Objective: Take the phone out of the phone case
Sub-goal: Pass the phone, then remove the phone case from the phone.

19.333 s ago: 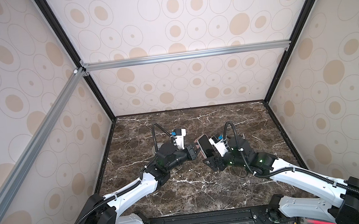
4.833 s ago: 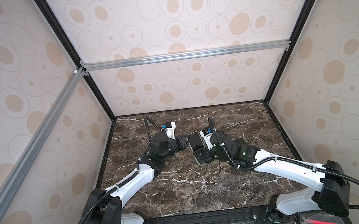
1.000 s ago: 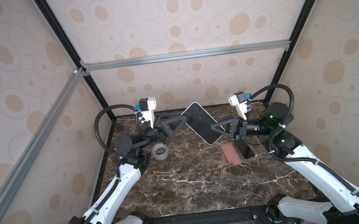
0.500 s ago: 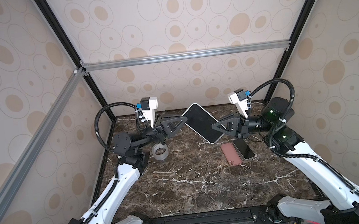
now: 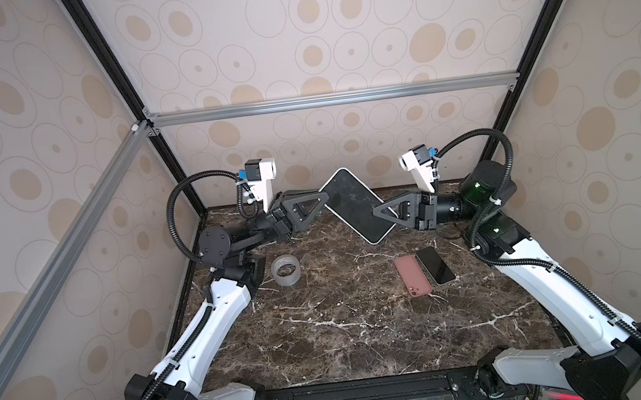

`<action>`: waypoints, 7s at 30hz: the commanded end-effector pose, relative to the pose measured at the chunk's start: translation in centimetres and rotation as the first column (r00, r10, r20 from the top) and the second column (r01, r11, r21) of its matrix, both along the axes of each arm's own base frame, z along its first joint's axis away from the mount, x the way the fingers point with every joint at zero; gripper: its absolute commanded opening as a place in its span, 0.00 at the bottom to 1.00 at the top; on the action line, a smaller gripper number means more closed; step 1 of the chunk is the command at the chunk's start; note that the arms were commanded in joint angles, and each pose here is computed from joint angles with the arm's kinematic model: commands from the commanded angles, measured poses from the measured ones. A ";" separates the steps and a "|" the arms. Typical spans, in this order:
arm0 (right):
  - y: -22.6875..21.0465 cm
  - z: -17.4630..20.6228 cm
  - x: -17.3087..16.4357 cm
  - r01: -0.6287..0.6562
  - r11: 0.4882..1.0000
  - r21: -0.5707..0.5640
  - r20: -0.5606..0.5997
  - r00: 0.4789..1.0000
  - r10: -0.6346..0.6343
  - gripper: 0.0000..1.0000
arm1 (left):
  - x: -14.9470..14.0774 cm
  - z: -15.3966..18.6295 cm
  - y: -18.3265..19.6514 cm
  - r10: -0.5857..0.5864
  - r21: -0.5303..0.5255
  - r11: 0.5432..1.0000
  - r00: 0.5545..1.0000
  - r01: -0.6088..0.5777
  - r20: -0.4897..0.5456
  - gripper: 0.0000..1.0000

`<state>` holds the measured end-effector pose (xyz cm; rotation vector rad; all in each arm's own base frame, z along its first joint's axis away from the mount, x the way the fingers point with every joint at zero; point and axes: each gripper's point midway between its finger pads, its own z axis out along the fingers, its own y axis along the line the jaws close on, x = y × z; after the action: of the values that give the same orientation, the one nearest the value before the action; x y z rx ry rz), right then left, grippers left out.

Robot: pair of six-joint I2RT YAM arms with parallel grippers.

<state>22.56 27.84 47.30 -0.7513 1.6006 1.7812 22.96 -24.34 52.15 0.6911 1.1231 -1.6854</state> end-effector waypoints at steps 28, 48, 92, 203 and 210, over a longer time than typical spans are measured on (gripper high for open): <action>-2.9 -1.5 3.3 0.268 0.963 -0.002 -0.111 0.957 -0.267 0.00 | -7.8 4.7 0.2 -0.085 -0.004 0.995 0.915 0.095 0.394 0.30; -3.9 -2.4 3.9 0.271 0.962 -0.018 -0.146 0.952 -0.271 0.00 | -8.4 4.9 0.4 -0.102 -0.013 0.993 0.909 0.117 0.403 0.17; 1.0 -14.8 8.9 0.181 0.980 -0.081 -0.717 0.673 -0.183 0.00 | -13.4 8.8 2.8 -0.185 -0.120 0.948 0.815 0.296 0.549 0.08; -1.1 -6.9 5.5 0.200 0.980 -0.020 -0.305 0.932 -0.197 0.00 | -10.6 9.6 0.0 -0.089 -0.121 0.980 0.889 0.160 0.449 0.56; -1.8 -7.1 5.8 0.215 0.976 -0.016 -0.308 0.928 -0.210 0.00 | -10.5 9.7 0.2 -0.080 -0.125 0.981 0.890 0.151 0.449 0.47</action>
<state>23.28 25.52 48.73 -0.6021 1.4054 1.7529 21.68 -26.86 56.56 0.7798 1.0168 -1.6900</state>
